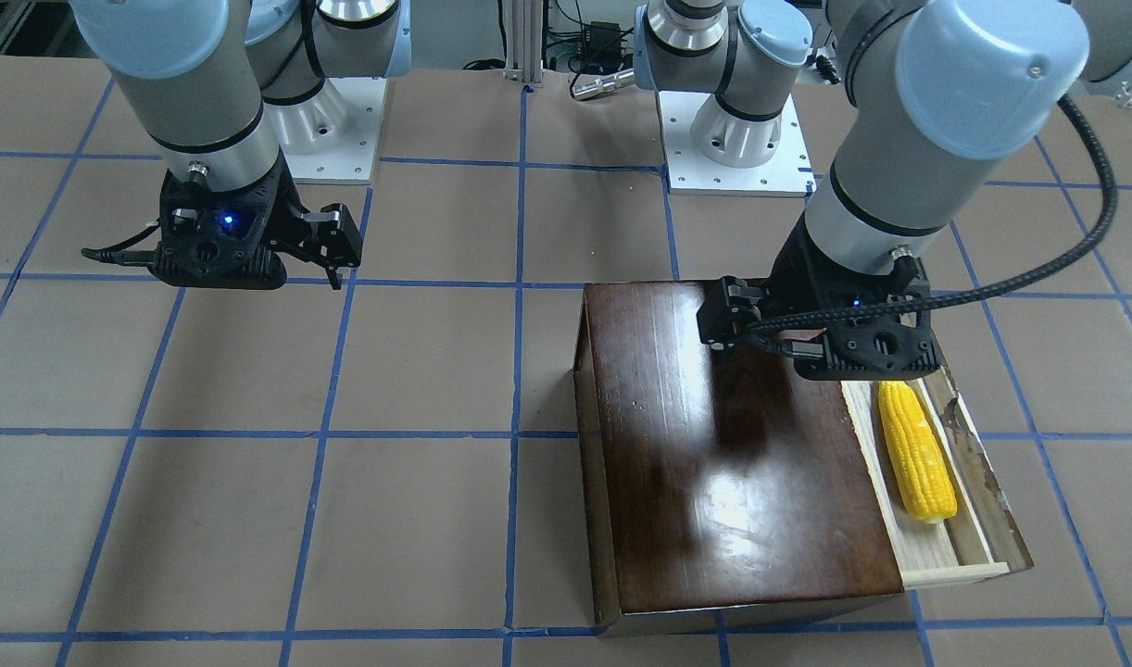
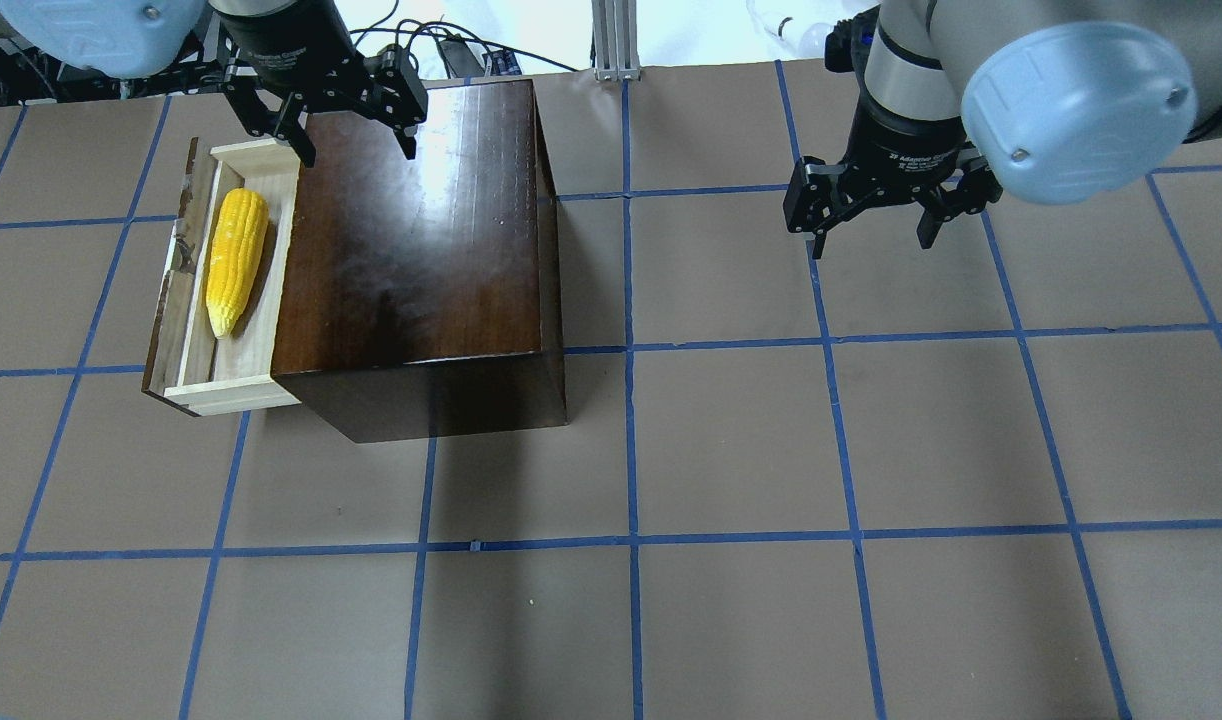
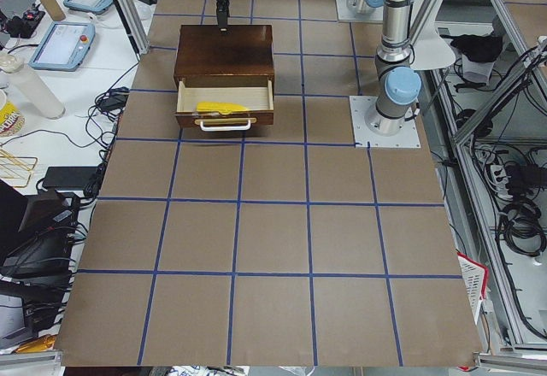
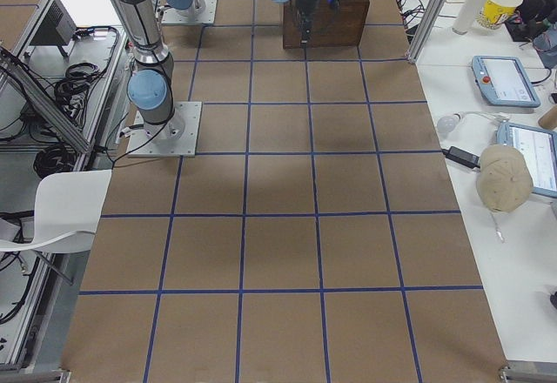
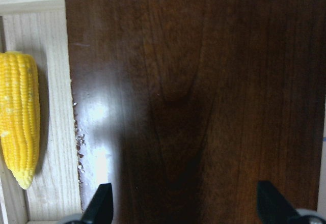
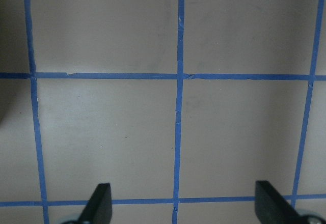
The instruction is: Open drawer and put corn inside
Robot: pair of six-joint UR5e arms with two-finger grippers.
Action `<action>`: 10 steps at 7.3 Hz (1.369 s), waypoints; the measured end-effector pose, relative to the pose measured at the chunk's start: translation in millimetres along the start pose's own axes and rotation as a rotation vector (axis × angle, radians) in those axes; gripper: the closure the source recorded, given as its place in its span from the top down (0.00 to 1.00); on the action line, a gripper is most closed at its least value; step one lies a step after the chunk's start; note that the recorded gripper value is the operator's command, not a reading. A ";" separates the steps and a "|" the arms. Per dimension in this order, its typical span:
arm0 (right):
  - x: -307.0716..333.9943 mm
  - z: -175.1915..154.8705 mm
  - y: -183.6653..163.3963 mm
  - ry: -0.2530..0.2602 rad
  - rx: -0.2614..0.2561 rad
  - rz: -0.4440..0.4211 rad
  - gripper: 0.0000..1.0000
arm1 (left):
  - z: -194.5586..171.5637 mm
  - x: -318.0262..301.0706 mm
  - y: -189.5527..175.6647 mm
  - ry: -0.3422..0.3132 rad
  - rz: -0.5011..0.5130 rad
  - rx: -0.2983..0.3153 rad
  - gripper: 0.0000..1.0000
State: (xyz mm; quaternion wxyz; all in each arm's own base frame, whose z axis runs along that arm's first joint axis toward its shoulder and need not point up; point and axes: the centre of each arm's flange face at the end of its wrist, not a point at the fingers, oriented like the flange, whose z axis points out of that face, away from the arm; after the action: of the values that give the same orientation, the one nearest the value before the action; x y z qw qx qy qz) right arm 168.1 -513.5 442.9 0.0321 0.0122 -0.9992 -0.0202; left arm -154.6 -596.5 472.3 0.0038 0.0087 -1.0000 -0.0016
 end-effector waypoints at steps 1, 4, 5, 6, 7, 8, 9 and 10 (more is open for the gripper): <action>0.0 0.0 0.0 0.000 0.000 0.000 1.00 | 7.3 4.1 9.7 -0.001 0.005 -0.017 1.00; 0.2 -0.2 0.1 0.001 0.000 0.000 1.00 | 13.1 -9.4 27.6 -0.002 -0.009 -0.033 1.00; 0.2 0.0 0.0 0.002 0.000 0.000 1.00 | 9.8 -14.1 30.1 -0.001 -0.016 -0.030 1.00; 0.2 0.2 -0.1 0.002 0.000 0.000 1.00 | 5.7 -16.3 33.5 -0.001 -0.018 -0.027 1.00; 0.3 0.1 -0.1 0.003 0.000 0.000 1.00 | 3.5 -17.1 37.6 -0.001 -0.019 -0.028 1.00; 0.3 0.0 -0.1 0.003 0.001 0.000 1.00 | 4.9 -17.5 41.4 -0.002 -0.020 -0.035 1.00; 0.3 -0.1 -0.1 0.003 0.001 0.000 1.00 | 7.2 -17.7 45.7 -0.001 -0.020 -0.041 1.00; 0.3 -0.4 0.0 0.003 0.002 0.000 1.00 | 7.0 -17.7 49.3 0.003 -0.021 -0.041 1.00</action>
State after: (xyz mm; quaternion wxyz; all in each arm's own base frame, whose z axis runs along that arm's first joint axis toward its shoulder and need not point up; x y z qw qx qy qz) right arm 167.8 -513.4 443.3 0.0336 0.0122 -0.9992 -0.0193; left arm -137.8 -546.9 465.4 0.0052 0.0190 -0.9996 -0.0220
